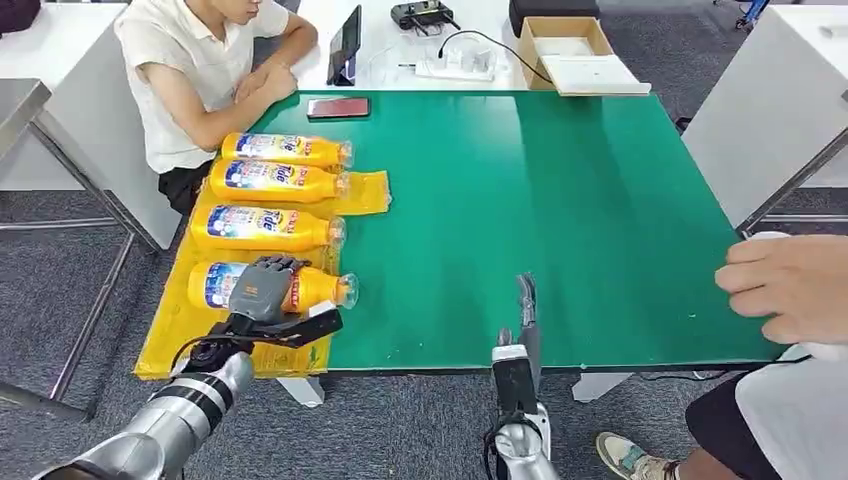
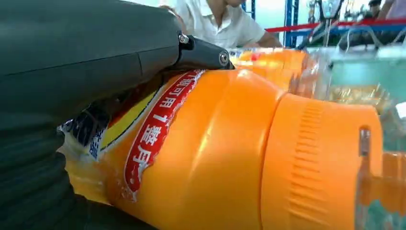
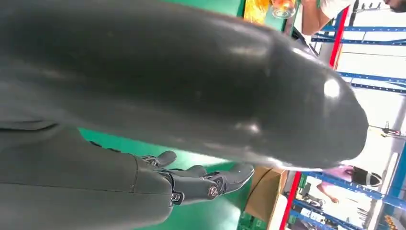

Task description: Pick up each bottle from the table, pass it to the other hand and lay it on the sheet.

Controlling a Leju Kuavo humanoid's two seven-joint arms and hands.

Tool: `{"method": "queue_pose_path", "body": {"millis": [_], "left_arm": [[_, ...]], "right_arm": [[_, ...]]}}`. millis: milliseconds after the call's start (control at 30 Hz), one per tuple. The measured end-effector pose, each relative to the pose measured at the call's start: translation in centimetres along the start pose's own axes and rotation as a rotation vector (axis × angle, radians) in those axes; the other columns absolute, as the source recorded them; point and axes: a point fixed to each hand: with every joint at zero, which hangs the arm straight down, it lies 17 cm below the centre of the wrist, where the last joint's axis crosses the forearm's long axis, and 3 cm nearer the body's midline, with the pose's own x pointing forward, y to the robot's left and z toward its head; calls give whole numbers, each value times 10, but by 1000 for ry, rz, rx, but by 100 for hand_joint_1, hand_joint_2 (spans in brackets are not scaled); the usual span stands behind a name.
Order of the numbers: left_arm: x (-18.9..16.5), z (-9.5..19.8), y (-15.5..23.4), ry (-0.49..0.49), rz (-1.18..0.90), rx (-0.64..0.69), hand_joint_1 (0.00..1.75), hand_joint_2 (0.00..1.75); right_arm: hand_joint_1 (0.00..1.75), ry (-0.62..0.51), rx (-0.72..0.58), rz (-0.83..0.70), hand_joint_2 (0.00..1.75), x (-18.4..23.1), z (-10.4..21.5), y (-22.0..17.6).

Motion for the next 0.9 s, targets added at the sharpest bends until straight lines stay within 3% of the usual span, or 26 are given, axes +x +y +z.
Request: {"method": "queue_pose_path", "body": {"millis": [200, 233, 300, 333, 367, 600, 900], "left_arm": [[-2, -5, -16, 4, -40, -121, 171, 175], [-3, -5, -17, 9, -41, -133, 147, 175], [-5, -7, -18, 16, -35, -147, 49, 175], [-5, -7, -20, 22, -26, -164, 17, 175], [-5, -7, -23, 24, -16, -183, 0, 175], [14, 0, -42, -59, 111, -319, 0, 175], [18, 1, -42, -78, 124, -331, 0, 175]], "right_arm": [[0, 11, 5, 0, 0, -4, 0, 2], [0, 12, 6, 1, 0, -5, 0, 2], [0, 15, 9, 2, 0, -6, -1, 3], [0, 17, 10, 2, 0, -6, -1, 4], [0, 18, 12, 2, 0, -7, -1, 4], [0, 35, 20, 7, 0, -13, 3, 6], [0, 48, 23, 9, 0, -18, 5, 7]]}}
